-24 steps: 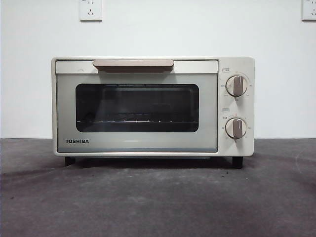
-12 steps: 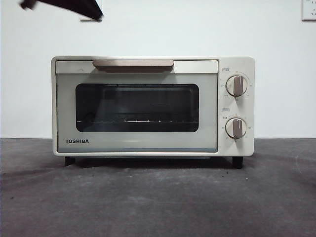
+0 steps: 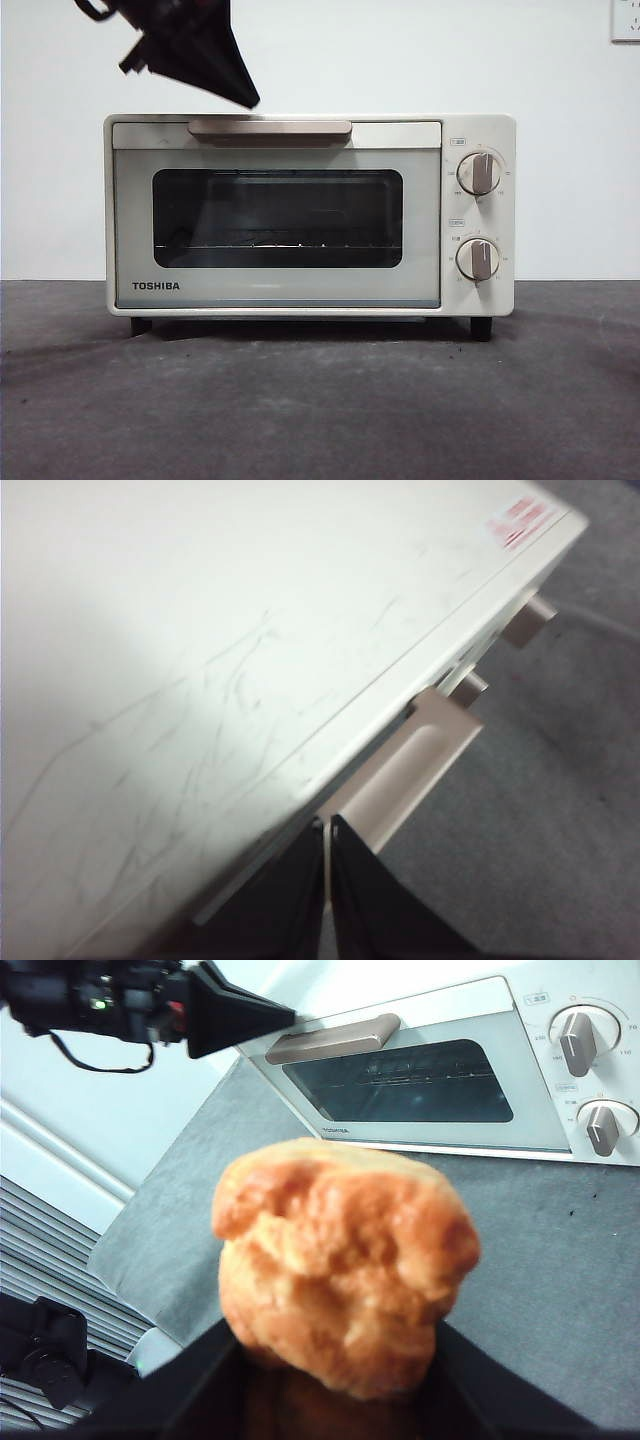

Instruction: The left arm flap open the oven, the right arm pick bread and place it into oven, the left arm flap close the oven

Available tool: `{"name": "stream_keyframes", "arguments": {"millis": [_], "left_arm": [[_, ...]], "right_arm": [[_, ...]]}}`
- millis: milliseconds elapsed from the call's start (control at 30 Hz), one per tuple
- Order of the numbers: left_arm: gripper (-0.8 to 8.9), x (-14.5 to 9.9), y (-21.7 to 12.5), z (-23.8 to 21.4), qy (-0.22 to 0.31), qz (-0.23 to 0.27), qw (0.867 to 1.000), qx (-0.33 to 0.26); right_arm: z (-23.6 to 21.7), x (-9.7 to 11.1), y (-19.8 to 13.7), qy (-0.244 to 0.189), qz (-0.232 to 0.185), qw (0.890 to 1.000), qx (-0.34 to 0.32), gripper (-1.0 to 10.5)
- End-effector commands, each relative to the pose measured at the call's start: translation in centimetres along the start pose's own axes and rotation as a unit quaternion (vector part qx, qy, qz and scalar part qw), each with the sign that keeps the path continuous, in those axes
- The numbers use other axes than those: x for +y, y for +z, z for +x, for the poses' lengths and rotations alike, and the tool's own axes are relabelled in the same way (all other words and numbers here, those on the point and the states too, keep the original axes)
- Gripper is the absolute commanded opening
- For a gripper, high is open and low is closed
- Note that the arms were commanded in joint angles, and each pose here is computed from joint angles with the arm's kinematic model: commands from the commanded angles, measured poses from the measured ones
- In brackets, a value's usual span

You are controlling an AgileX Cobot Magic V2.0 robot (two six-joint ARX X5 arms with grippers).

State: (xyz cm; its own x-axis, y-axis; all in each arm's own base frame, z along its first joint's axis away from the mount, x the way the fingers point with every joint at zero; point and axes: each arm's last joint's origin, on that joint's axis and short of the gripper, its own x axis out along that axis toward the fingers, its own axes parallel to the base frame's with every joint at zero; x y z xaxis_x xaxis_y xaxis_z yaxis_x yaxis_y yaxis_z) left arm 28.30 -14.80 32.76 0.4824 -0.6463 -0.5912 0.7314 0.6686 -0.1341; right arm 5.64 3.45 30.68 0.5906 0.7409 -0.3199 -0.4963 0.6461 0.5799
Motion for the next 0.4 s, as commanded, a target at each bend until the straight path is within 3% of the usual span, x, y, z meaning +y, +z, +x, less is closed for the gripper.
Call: {"name": "stream_keyframes", "arguments": {"millis": [33,400], "left_arm": [[0.1,0.16,0.39,0.76,-0.002,0.008,1.0,0.0],[0.1,0.28,-0.6,1.67,0.0,-0.006,0.999,0.048]], "right_arm": [[-0.29,0.41,0.34,0.008,-0.003,1.0,-0.009,2.0],[-0.29,0.41,0.33,0.008,-0.003,1.0,-0.009,2.0]]}}
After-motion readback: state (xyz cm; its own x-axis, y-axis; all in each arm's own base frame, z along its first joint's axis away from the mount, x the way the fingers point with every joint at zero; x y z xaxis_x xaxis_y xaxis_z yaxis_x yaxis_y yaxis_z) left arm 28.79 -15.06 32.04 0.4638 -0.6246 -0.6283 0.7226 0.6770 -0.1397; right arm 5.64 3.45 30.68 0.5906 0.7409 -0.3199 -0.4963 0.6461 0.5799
